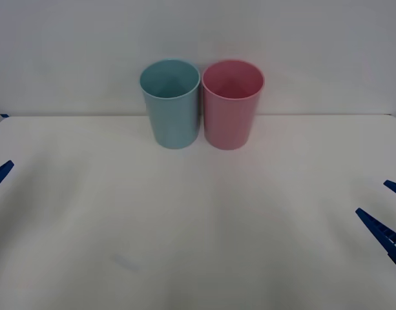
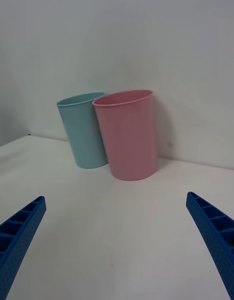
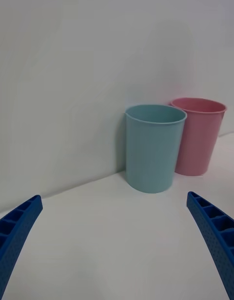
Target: Grasp the object on the table and drop it into the matching bin: aluminum can to the light blue bin, PET bottle to the pink bin.
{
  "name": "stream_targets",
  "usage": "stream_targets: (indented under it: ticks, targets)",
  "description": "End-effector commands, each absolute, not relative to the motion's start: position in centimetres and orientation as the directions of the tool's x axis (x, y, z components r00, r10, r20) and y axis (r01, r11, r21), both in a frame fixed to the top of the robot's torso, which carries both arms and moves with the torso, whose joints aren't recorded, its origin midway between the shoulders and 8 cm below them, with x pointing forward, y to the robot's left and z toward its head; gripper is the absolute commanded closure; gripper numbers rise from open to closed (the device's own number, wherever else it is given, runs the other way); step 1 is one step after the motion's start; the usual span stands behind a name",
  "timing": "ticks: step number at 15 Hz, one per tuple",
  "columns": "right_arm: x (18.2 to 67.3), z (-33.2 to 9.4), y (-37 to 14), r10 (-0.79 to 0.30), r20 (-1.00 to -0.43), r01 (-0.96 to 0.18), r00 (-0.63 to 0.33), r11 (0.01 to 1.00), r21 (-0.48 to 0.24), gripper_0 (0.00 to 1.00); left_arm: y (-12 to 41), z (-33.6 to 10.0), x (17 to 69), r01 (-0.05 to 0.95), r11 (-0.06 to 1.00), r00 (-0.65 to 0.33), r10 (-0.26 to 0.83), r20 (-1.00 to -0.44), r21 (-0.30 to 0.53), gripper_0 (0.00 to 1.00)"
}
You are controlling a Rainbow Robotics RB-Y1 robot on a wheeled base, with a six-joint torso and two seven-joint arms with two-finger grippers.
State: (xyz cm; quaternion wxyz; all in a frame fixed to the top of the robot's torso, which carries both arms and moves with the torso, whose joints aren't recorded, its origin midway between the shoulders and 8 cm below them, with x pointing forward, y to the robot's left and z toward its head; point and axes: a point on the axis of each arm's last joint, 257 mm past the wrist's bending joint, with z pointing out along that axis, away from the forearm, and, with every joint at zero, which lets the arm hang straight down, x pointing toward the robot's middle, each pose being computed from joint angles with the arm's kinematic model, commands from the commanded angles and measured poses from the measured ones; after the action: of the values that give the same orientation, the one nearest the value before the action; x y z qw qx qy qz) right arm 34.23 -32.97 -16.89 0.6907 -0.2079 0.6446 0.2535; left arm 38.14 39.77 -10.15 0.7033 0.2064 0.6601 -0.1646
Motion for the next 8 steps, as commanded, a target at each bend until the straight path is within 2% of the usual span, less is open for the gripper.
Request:
stream_targets:
  ticks: [1,5,8]
  targets:
    - [34.2,-16.9,-33.0,0.082,-0.996,-0.618,0.041,0.785,0.039,0.0,39.5,-10.9,36.7,0.515,0.855,0.061,0.04,-0.997,0.066,0.0]
    - [34.2,-16.9,-33.0,0.082,-0.996,-0.618,0.041,0.785,0.039,0.0,39.2,-12.5,35.6,0.527,0.847,0.037,0.066,-0.997,0.076,0.0]
    - [34.2,-16.9,-33.0,0.082,-0.996,-0.618,0.041,0.785,0.039,0.0,38.7,-13.5,35.5,0.534,0.844,0.014,0.047,-0.999,0.047,0.0]
